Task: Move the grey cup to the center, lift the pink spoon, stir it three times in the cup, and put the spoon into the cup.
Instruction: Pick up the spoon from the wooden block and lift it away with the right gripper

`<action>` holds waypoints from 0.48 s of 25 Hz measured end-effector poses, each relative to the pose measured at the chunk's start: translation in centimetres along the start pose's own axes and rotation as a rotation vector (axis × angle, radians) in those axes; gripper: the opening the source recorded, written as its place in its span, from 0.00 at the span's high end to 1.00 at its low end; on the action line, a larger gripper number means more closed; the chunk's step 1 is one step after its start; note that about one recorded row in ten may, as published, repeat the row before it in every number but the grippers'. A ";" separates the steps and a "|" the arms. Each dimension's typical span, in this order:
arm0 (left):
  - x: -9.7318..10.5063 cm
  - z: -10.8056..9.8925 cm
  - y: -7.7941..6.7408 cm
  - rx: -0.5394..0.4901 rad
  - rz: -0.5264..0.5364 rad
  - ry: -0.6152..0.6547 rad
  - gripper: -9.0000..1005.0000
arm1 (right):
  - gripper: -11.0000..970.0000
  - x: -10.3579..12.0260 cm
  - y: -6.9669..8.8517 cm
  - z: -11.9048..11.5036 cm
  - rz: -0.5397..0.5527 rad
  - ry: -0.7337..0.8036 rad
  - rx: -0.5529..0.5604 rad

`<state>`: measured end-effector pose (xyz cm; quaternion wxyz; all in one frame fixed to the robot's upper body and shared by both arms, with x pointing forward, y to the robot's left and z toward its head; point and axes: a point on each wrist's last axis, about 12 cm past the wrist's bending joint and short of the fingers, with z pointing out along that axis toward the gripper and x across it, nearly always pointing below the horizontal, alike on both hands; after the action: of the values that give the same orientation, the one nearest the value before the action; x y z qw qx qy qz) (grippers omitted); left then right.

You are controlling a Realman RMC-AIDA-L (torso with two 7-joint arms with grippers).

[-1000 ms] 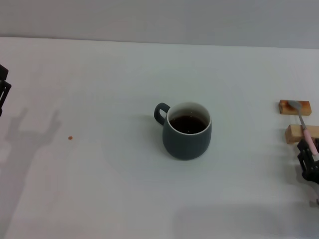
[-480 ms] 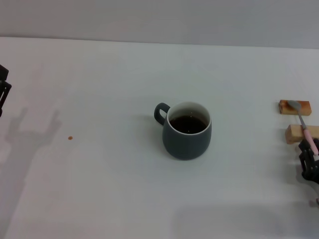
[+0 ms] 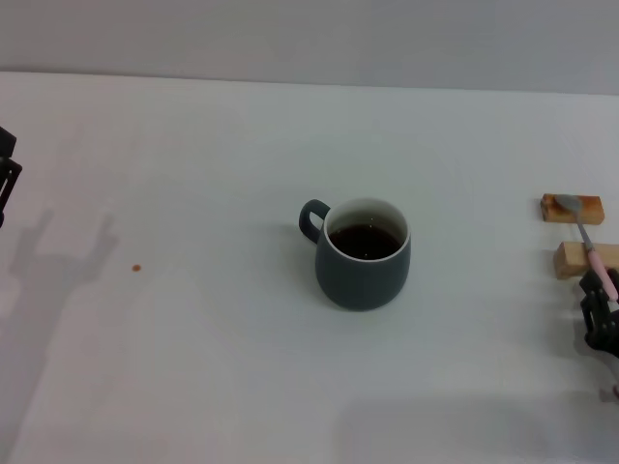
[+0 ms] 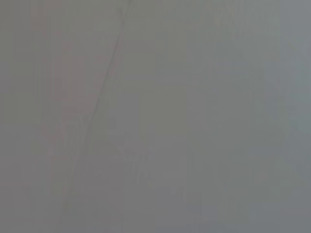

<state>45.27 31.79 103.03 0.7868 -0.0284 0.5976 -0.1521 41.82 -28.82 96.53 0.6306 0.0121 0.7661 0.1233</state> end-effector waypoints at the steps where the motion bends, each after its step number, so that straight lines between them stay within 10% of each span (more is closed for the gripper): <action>1: 0.0 0.0 0.0 0.000 0.000 0.000 0.16 | 0.79 0.0 0.0 0.0 0.000 0.000 0.000; 12: 0.0 0.0 0.0 -0.001 -0.002 0.002 0.16 | 0.81 0.0 0.0 0.0 0.000 -0.002 -0.001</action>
<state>45.26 31.81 103.00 0.7860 -0.0291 0.5984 -0.1525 41.83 -28.81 96.56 0.6315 0.0121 0.7653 0.1238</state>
